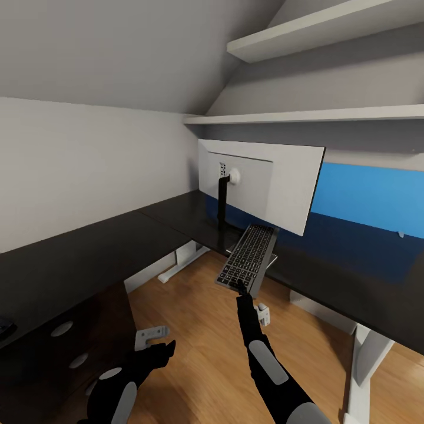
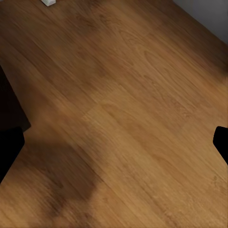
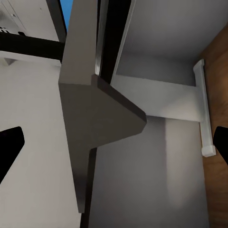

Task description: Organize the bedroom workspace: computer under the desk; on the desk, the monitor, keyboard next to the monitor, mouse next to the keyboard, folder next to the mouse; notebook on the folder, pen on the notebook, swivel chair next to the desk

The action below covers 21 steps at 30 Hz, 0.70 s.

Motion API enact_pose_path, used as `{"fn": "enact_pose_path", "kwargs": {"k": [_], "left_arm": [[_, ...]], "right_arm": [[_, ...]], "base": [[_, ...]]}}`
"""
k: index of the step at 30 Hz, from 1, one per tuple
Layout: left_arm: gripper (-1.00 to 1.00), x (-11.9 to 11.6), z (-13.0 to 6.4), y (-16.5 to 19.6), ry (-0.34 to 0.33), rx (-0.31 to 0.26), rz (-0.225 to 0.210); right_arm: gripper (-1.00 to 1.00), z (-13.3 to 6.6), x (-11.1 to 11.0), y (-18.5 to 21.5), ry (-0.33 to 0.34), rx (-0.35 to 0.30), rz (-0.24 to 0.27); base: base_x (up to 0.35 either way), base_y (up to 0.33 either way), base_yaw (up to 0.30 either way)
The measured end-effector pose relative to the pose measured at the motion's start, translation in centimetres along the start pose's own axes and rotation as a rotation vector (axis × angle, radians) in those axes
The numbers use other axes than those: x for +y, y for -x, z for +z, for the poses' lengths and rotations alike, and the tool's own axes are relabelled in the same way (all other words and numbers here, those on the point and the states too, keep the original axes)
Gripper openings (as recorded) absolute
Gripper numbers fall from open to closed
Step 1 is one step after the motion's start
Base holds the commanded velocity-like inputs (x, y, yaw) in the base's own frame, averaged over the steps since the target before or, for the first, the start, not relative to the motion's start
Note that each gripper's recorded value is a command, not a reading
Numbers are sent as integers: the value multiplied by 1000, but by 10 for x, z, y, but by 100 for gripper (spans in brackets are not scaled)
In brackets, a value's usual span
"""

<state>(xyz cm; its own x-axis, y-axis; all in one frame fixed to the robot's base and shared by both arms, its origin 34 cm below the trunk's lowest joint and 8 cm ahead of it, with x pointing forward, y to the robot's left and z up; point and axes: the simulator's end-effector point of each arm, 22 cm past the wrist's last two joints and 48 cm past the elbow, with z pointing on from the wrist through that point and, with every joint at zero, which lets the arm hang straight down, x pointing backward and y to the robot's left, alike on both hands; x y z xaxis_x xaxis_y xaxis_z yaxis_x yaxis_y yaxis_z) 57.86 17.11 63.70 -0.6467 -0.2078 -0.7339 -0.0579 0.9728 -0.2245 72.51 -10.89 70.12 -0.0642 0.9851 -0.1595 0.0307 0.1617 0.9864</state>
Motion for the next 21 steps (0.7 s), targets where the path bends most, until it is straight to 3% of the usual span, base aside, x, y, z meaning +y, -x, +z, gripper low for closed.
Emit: {"fn": "enact_pose_path", "kwargs": {"k": [21], "left_arm": [[100,0,0,0,-1,0,0]], "right_arm": [[100,0,0,0,0,0,0]], "base": [[0,43,0]]}}
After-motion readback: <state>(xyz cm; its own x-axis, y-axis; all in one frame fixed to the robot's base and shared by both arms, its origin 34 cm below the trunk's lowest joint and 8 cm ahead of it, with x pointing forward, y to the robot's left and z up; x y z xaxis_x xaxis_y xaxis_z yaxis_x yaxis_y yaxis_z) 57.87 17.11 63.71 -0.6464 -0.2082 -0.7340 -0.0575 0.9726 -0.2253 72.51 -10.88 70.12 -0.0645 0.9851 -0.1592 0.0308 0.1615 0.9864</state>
